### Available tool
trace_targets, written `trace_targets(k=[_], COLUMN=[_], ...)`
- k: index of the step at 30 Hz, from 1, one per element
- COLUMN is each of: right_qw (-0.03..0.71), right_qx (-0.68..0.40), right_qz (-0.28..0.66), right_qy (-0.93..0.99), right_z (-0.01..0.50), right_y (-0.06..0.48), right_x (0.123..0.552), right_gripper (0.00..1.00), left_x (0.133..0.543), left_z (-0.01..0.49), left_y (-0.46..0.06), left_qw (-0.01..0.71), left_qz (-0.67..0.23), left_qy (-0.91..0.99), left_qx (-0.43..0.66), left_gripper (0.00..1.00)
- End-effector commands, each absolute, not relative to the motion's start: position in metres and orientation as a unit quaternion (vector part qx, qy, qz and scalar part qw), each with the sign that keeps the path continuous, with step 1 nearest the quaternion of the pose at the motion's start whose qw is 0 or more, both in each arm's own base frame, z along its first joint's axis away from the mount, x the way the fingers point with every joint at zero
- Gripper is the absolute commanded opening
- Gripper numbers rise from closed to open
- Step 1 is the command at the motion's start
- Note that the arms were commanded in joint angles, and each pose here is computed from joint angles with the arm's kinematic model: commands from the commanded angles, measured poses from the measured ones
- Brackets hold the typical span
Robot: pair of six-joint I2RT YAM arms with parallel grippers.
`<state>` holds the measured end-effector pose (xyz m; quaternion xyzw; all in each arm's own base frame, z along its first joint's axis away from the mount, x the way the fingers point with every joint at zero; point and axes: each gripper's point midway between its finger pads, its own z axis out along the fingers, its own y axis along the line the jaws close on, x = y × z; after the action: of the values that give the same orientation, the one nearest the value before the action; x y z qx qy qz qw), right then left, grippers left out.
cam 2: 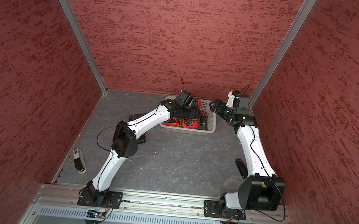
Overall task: Put the multimeter into the basket
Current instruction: Pick up the multimeter from the center of the board.
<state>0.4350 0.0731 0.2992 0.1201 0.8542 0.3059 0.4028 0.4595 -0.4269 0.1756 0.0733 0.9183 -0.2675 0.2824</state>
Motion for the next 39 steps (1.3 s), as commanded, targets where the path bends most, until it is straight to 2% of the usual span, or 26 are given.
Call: trace_targets(k=[1, 12, 20, 25, 30, 32, 35, 39], right_qw=[0.39, 0.342, 0.328, 0.323, 0.309, 0.307, 0.308, 0.31], right_qx=[0.049, -0.004, -0.035, -0.034, -0.031, -0.03, -0.03, -0.032], right_qz=[0.375, 0.447, 0.504, 0.5, 0.486, 0.482, 0.483, 0.485], right_qy=[0.839, 0.827, 0.798, 0.803, 0.817, 0.82, 0.819, 0.817], right_z=[0.312, 0.297, 0.302, 0.298, 0.282, 0.28, 0.279, 0.281], right_y=[0.095, 0.118, 0.134, 0.135, 0.144, 0.147, 0.148, 0.149], right_x=[0.448, 0.492, 0.491, 0.491, 0.495, 0.497, 0.5, 0.501], right_gripper=[0.85, 0.83, 0.81, 0.85, 0.81, 0.77, 0.66, 0.45], left_x=[0.464, 0.46, 0.465, 0.466, 0.465, 0.464, 0.463, 0.464], left_z=[0.283, 0.3, 0.295, 0.297, 0.297, 0.297, 0.297, 0.297], left_y=[-0.437, -0.441, -0.439, -0.439, -0.443, -0.443, -0.443, -0.443], left_qw=[0.392, 0.405, 0.396, 0.396, 0.39, 0.389, 0.388, 0.387], left_qz=[-0.342, -0.358, -0.362, -0.368, -0.376, -0.377, -0.378, -0.38], left_qy=[0.845, 0.827, 0.83, 0.827, 0.824, 0.824, 0.824, 0.824], left_qx=[0.129, 0.156, 0.151, 0.155, 0.163, 0.164, 0.165, 0.164], left_gripper=[0.17, 0.17, 0.16, 0.16, 0.16, 0.16, 0.16, 0.18])
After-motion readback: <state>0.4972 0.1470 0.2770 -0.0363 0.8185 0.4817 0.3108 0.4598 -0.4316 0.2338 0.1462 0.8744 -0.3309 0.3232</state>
